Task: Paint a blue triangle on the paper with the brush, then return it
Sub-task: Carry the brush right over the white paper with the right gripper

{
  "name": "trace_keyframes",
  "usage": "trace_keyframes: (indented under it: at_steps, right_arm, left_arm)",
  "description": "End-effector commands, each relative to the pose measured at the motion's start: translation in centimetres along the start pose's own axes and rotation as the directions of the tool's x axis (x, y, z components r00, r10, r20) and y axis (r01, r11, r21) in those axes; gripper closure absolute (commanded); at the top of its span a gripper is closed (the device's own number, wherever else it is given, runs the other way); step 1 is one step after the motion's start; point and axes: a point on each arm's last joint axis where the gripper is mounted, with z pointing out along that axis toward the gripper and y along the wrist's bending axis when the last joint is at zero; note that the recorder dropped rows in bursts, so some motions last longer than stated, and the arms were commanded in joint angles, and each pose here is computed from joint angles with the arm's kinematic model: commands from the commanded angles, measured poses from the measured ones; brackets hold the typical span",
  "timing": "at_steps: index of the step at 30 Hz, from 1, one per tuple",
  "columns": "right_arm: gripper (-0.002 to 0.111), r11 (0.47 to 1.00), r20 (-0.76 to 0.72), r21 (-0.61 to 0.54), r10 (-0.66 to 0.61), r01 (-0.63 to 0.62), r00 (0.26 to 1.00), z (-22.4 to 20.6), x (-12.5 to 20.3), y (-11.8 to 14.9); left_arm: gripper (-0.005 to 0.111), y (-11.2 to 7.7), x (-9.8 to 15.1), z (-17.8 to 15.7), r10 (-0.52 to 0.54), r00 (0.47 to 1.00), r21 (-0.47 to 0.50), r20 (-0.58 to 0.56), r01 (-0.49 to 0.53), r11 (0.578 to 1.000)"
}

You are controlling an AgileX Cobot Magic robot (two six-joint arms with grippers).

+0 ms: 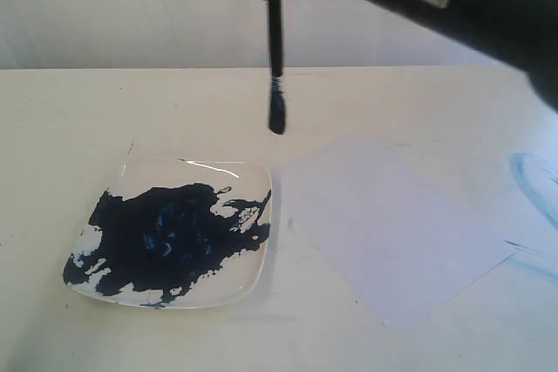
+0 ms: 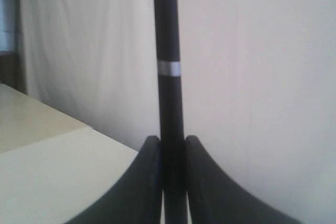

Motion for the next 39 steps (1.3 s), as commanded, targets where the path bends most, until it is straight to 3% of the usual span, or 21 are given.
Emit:
trace_keyframes:
  at_steps: [1,5,8,11,17,21,23,26,33,39]
  right_arm:
    - [0.108,0.989,-0.051,0.147,0.001,0.006,0.999,-5.4,-2.3,-1.6]
    - [0.108,0.974,0.016,0.225,-0.008,0.004,1.000,-9.8,-3.3,-2.2]
    - [0.108,0.961,0.020,0.275,-0.018,0.012,1.000,-11.6,-2.9,-2.7]
    - [0.108,0.948,0.011,0.317,-0.010,0.006,1.000,-12.5,-1.9,-3.2]
    - [0.108,0.921,0.026,0.388,0.011,-0.021,1.000,-12.4,0.3,-5.5]
    - [0.108,0.895,0.061,0.426,0.116,-0.131,0.991,-11.1,2.4,-8.2]
    - [0.108,0.886,0.074,0.416,0.194,-0.207,0.978,-10.4,3.6,-9.1]
    - [0.108,0.906,0.059,0.359,0.216,-0.222,0.975,-9.5,4.9,-9.8]
    - [0.108,0.857,0.031,0.460,0.243,-0.230,0.969,-10.7,5.2,-11.4]
    - [0.108,0.845,0.034,0.493,0.218,-0.206,0.975,-11.8,3.9,-10.9]
  left_arm:
    - [0.107,0.0,0.1,0.0,-0.010,1.000,0.006,-0.005,0.010,1.000]
    - [0.107,0.0,0.1,0.0,-0.004,1.000,0.005,-0.005,0.004,1.000]
    - [0.107,0.2,0.1,0.0,0.114,0.993,-0.017,-0.008,-0.114,0.993]
    - [0.107,0.2,0.1,0.0,0.161,0.987,-0.018,-0.009,-0.162,0.987]
    - [0.107,0.2,0.1,0.0,0.160,0.987,-0.017,-0.008,-0.160,0.987]
    - [0.107,0.2,0.1,0.0,0.160,0.987,-0.017,-0.008,-0.160,0.987]
    - [0.107,0.2,0.1,0.0,0.160,0.987,-0.017,-0.008,-0.160,0.987]
    - [0.107,0.2,0.0,0.0,0.165,0.986,-0.019,0.002,-0.165,0.986]
    - [0.107,0.1,-0.7,0.0,0.182,0.980,-0.029,0.082,-0.180,0.983]
    - [0.107,0.1,-1.3,-0.1,0.159,0.976,-0.028,0.148,-0.156,0.987]
